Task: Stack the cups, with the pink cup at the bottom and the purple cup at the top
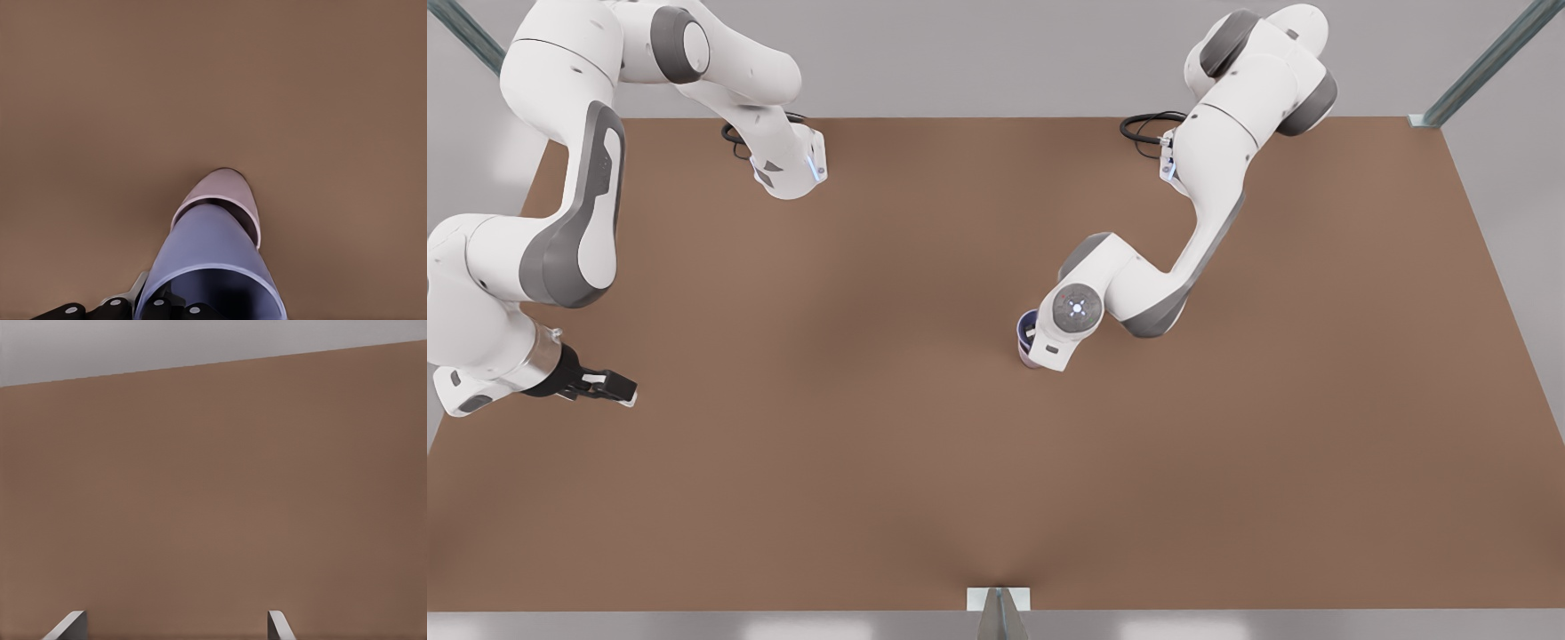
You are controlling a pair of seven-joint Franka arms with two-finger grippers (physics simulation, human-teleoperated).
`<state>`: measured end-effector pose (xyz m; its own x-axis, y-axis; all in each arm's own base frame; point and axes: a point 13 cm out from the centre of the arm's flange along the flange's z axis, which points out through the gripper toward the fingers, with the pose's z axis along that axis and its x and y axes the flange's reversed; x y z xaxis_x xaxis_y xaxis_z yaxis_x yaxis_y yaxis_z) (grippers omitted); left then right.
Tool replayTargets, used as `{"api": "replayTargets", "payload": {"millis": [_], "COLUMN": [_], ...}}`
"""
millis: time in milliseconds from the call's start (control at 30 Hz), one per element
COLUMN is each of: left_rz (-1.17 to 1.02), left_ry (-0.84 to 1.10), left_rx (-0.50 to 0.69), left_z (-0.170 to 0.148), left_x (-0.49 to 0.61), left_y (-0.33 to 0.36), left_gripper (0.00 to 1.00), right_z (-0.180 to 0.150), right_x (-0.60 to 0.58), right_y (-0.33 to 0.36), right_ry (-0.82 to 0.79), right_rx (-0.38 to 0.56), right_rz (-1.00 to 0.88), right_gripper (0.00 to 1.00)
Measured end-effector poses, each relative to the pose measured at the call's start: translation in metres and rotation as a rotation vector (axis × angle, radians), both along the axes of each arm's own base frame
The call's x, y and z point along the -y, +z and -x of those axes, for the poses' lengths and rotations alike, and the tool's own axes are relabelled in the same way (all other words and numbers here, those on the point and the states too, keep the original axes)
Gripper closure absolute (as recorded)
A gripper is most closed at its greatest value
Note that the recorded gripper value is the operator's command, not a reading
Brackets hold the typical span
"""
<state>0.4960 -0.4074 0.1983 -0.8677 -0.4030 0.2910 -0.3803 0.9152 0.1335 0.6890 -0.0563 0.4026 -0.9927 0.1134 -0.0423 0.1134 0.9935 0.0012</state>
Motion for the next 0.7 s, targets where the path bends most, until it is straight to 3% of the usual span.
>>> {"api": "replayTargets", "payload": {"millis": [67, 133, 433, 467, 500, 533, 700], "left_rz": [-0.001, -0.003, -0.008, -0.008, -0.009, -0.010, -0.012], "left_ry": [0.006, 0.012, 0.028, 0.030, 0.031, 0.032, 0.032], "left_rx": [0.000, 0.000, 0.003, 0.003, 0.002, 0.002, 0.005], "left_z": [0.000, 0.000, 0.000, 0.000, 0.000, 0.000, 0.000], "left_x": [0.000, 0.000, 0.000, 0.000, 0.000, 0.000, 0.000], "left_y": [0.000, -0.001, 0.002, 0.003, 0.002, 0.002, 0.008], "left_gripper": [0.61, 0.58, 0.54, 0.46, 0.10, 0.01, 0.01], "right_z": [0.000, 0.000, -0.001, -0.001, -0.001, -0.001, -0.001], "right_x": [0.000, -0.001, -0.039, -0.038, -0.037, -0.037, -0.037], "right_y": [0.000, 0.001, 0.002, 0.002, 0.001, 0.001, -0.001], "right_ry": [-0.001, 0.000, 0.056, 0.055, 0.054, 0.053, 0.052], "right_rx": [0.000, 0.001, 0.001, 0.000, 0.000, -0.001, -0.002], "right_rz": [0.000, -0.001, -0.025, -0.025, -0.025, -0.025, -0.026], "right_gripper": [0.00, 0.00, 0.00, 0.00, 0.00, 0.00, 0.00]}}
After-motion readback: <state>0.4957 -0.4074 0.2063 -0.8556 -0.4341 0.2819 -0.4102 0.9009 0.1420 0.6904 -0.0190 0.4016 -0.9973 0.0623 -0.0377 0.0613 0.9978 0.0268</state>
